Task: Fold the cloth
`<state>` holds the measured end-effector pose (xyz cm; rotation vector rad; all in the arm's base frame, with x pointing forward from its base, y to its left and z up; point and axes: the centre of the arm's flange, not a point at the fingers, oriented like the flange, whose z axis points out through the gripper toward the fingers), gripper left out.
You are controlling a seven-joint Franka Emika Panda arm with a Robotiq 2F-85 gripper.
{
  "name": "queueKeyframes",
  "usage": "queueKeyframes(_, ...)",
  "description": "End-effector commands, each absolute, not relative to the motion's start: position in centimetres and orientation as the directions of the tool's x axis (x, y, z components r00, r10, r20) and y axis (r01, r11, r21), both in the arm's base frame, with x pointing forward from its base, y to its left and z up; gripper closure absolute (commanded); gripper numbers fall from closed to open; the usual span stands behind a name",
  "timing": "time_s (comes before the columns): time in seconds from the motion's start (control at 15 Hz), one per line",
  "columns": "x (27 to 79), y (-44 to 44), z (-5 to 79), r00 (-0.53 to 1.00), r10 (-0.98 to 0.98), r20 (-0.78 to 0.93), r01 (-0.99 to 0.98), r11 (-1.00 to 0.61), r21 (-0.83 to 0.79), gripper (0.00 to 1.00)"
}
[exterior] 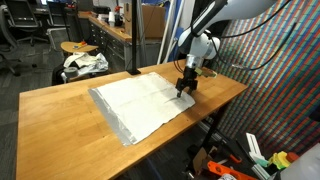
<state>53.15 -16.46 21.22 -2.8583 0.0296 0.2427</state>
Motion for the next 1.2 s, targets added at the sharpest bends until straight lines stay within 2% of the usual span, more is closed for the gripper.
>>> queueKeyframes(0.0,51.9,-16.4,22.0,0.987,0.047,-0.154,0.004,-0.963,-0.27,0.42)
queueKeyframes(0.27,51.8,-16.7,22.5,0.988,0.051,-0.144,0.011,-0.964,-0.265,0.73)
queueKeyframes(0.47,51.8,-16.9,23.2,0.99,0.049,-0.133,0.012,-0.965,-0.262,0.93)
queueKeyframes(0.67,51.8,-16.7,24.2,0.992,0.048,-0.117,0.017,-0.967,-0.253,0.99)
queueKeyframes(0.93,51.5,-16.0,25.5,0.994,0.051,-0.097,0.026,-0.97,-0.241,0.93)
queueKeyframes(1.13,50.8,-15.0,26.7,0.995,0.067,-0.073,0.049,-0.974,-0.223,0.95)
